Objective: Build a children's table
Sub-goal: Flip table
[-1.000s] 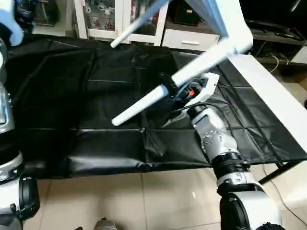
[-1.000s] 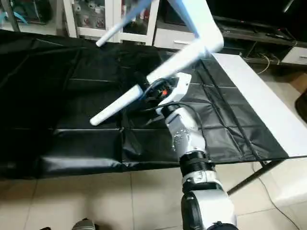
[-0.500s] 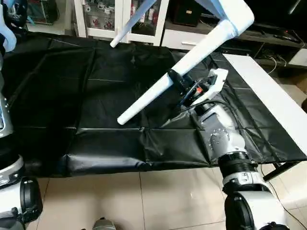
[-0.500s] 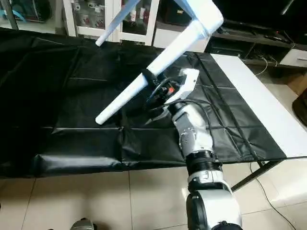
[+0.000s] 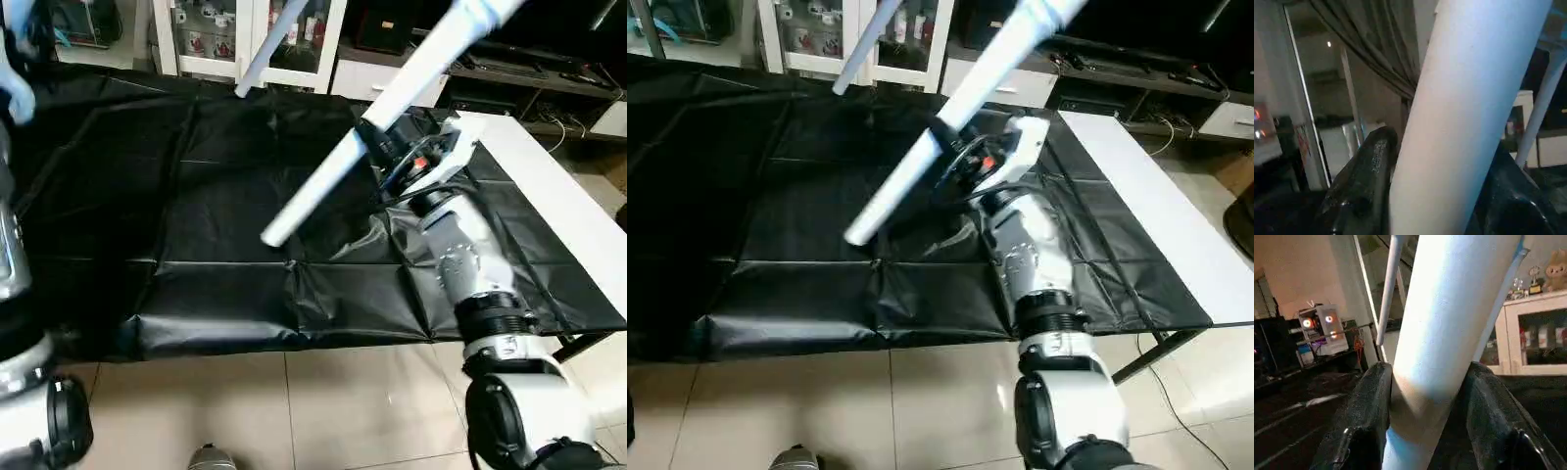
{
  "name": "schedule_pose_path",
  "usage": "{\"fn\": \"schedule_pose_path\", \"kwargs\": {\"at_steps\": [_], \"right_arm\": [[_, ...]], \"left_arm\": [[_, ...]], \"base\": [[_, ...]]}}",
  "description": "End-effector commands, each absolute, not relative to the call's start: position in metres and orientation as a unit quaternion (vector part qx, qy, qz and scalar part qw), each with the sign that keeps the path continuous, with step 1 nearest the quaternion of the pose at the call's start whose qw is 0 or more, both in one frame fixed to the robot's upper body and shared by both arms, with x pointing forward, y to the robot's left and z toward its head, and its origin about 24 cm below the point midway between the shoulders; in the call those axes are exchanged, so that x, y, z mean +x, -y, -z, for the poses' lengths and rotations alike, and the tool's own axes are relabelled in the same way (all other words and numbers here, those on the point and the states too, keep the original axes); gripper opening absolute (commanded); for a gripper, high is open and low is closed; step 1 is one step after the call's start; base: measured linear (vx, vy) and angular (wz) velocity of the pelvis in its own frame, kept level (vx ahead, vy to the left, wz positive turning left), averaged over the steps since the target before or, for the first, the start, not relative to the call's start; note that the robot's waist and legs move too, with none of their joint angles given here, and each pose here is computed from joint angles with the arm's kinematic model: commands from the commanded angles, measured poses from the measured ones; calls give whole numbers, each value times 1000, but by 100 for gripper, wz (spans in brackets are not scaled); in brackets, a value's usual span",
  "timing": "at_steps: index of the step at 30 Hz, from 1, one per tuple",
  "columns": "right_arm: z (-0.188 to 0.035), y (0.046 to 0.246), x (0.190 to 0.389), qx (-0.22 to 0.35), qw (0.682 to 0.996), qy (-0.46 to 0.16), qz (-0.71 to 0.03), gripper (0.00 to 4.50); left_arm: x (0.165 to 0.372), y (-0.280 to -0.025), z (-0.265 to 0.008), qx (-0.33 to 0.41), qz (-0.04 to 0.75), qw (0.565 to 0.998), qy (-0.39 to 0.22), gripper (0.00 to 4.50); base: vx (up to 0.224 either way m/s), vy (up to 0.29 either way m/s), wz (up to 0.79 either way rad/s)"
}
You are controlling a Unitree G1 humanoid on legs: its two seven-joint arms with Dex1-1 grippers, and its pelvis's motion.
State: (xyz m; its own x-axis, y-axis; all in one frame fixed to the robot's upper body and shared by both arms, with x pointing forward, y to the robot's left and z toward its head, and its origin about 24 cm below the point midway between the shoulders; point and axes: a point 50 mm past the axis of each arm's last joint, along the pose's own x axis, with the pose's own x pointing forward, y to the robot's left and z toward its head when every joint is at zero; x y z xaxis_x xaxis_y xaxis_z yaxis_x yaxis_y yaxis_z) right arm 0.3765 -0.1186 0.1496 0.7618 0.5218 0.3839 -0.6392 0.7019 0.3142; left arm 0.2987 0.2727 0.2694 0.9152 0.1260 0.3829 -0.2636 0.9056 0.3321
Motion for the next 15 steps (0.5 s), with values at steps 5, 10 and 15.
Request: {"fn": "schedule_pose_path", "kwargs": {"at_steps": [5,10,15], "right_arm": [[-181,125,357,118,906,214,-345,174],[-175,120,338,88,905,220,-353,172],[-150,119,317,75,914,201,-344,170]], "left_arm": [[289,-269,-242,143,-89,964,208,196],[283,-275,-211,132,-99,968,188,177],[277,-273,-183,128,-99,971,176,164]], "base": [[0,0,0],[0,0,0],[0,0,0]]}}
